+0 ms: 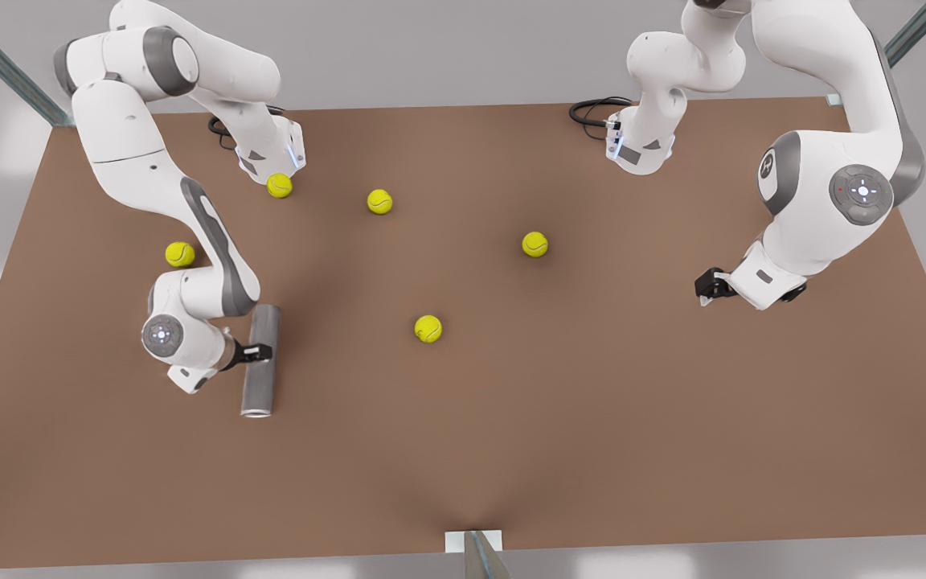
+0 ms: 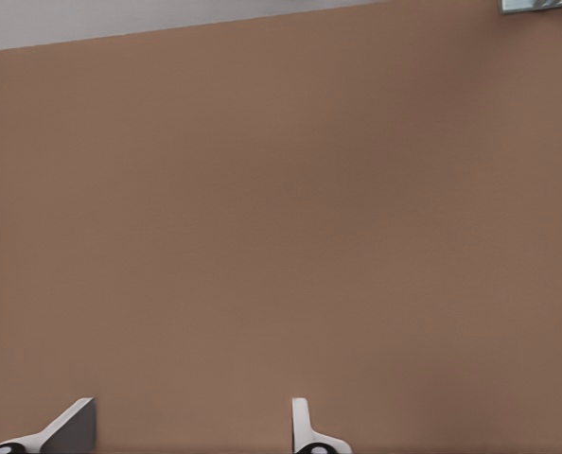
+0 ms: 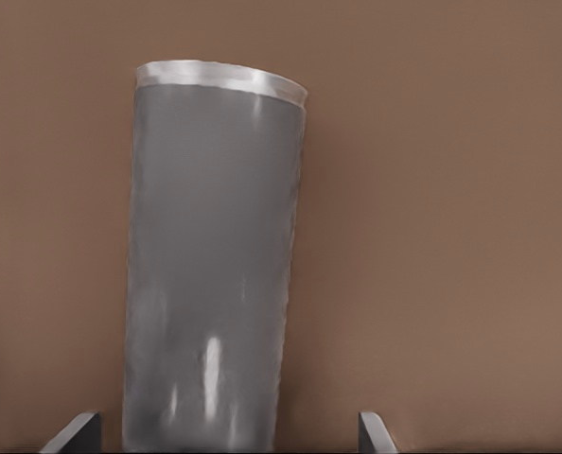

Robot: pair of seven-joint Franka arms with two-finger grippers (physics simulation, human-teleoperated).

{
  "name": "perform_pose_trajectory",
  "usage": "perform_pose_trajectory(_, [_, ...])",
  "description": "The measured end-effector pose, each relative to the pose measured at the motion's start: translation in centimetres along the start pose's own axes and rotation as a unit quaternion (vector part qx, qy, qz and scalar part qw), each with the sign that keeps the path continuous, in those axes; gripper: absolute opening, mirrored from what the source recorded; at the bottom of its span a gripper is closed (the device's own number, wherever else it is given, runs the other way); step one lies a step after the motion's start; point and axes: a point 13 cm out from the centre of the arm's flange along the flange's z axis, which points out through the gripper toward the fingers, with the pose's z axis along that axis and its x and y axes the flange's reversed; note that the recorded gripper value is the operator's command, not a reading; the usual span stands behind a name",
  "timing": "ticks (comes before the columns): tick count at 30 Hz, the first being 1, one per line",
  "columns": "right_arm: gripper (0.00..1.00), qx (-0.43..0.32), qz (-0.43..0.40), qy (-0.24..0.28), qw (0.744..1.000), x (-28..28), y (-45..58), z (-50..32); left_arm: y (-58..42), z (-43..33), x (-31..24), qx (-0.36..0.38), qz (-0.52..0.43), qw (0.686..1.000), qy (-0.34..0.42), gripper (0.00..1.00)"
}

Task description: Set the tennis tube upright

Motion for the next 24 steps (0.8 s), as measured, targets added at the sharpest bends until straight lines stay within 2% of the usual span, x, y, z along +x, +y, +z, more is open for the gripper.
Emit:
perform_pose_trajectory(7, [1.0,-0.018,0.025,0.047,0.998,2.1,2.1,4.0,-0.1,1.4,-0.2,-0.002,0.0,1.0,0.01,1.0])
perform_pose_trajectory(16, [1.0,-0.025,0.053,0.046,0.997,2.3,1.9,6.6,0.0,1.7,-0.2,-0.003,0.0,1.0,0.013,1.0])
perform_pose_trajectory(17, [0.8,-0.025,0.055,0.044,0.997,2.2,2.0,6.6,0.0,1.7,-0.2,-0.003,0.0,1.0,0.013,1.0])
perform_pose_trajectory(19, [0.7,-0.027,0.059,0.041,0.997,2.0,2.0,6.4,0.0,1.7,-0.2,-0.003,0.0,1.0,0.013,1.0])
perform_pose_trajectory(24, [0.68,-0.028,0.063,0.035,0.997,1.6,2.0,6.0,-0.1,1.7,-0.2,-0.003,0.0,1.0,0.013,1.0])
